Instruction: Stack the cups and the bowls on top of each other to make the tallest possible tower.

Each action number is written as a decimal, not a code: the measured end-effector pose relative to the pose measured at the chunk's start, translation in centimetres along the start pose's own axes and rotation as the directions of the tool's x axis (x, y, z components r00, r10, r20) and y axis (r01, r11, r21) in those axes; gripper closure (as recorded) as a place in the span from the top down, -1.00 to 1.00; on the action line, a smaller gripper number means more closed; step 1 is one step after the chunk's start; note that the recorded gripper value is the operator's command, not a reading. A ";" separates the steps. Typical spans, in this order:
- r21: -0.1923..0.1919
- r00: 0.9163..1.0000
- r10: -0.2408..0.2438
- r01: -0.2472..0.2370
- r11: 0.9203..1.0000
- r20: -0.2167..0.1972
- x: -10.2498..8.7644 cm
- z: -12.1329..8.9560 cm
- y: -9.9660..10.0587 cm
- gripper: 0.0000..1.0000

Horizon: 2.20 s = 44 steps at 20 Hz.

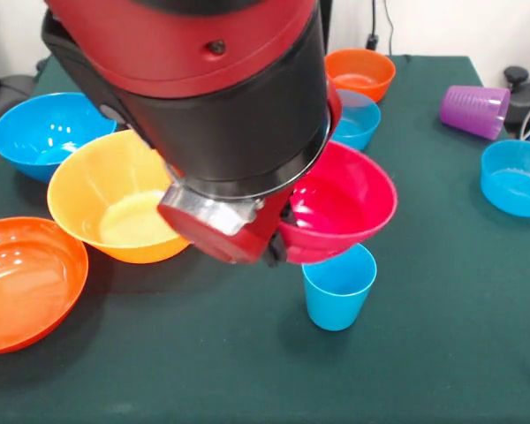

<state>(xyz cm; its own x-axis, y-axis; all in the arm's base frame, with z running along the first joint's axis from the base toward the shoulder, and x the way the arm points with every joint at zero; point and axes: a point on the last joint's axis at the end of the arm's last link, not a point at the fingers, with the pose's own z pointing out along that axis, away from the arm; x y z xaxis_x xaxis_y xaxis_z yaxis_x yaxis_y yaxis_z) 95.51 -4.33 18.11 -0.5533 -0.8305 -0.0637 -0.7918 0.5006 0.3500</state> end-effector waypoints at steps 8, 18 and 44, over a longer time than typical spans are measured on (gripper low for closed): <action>-0.107 0.997 -0.049 0.056 0.993 0.067 -0.4 1.7 1.2 -1.00; -0.182 0.987 -0.072 0.098 0.978 0.144 -0.4 4.8 1.7 -1.00; -0.229 0.988 0.019 0.016 0.973 0.150 -0.4 6.6 1.8 -1.00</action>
<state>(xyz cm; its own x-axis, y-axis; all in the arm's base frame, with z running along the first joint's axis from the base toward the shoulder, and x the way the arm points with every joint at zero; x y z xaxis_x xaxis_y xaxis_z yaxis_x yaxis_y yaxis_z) 92.55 -1.50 12.58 -0.6006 -0.7749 -0.1969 -0.7206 0.4179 0.5533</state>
